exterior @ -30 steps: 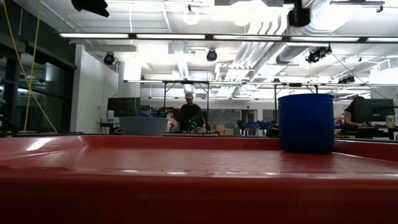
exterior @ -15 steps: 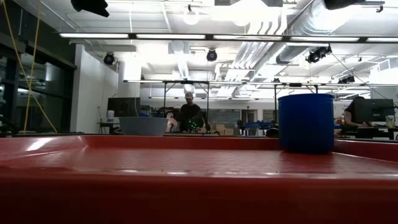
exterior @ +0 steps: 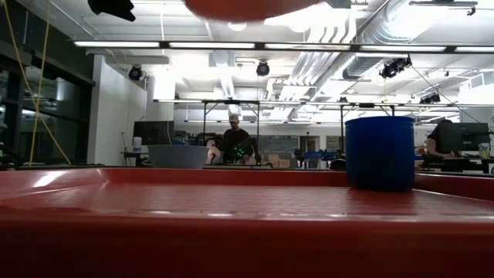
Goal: Set up tray
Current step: Put the pink plate on the bottom left of the blue mug
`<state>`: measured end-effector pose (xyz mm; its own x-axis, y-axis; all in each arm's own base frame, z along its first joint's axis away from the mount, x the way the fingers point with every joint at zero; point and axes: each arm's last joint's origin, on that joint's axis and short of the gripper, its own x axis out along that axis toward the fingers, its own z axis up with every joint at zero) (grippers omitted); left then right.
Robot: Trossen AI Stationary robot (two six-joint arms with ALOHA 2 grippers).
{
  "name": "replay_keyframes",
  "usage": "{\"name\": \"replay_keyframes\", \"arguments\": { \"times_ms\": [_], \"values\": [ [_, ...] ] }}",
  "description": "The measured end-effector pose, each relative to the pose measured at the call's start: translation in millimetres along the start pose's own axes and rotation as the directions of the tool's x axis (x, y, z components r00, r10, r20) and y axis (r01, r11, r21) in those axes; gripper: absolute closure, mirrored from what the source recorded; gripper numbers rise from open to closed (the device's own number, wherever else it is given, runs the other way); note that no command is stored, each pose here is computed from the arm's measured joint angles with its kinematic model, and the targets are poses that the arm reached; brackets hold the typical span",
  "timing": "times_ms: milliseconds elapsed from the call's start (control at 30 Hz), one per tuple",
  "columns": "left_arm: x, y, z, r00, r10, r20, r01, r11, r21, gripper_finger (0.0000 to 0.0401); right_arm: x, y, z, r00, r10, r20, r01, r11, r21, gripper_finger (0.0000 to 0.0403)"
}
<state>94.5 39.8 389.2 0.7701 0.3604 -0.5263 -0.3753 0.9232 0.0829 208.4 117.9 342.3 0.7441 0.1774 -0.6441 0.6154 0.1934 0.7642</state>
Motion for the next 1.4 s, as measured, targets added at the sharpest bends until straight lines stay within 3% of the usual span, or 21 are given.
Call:
{"name": "replay_keyframes", "arguments": {
  "times_ms": [533,733,933,1133,1400],
  "values": [
    [0,0,0,1.000,0.000,0.000,0.000,1.000,0.004,0.0139,87,4,-36,1.000,-0.022,-0.019,0.023,0.995,0.100,0.0403],
    [0,0,0,1.000,0.000,0.000,0.000,1.000,0.004,0.0139,93,-2,-36,0.996,-0.083,-0.031,0.087,0.988,0.130,0.0403],
    [0,0,0,1.000,0.000,0.000,0.000,1.000,0.003,0.0139,86,-6,-28,0.973,-0.228,-0.027,0.229,0.962,0.147,0.0403],
    [0,0,0,1.000,0.000,0.000,0.000,1.000,0.003,0.0139,81,-7,-24,0.950,-0.307,-0.052,0.311,0.935,0.169,0.0403],
    [0,0,0,1.000,0.000,0.000,0.000,1.000,0.003,0.0139,94,-21,-27,0.892,-0.442,-0.096,0.452,0.873,0.182,0.0402]
  ]
}}
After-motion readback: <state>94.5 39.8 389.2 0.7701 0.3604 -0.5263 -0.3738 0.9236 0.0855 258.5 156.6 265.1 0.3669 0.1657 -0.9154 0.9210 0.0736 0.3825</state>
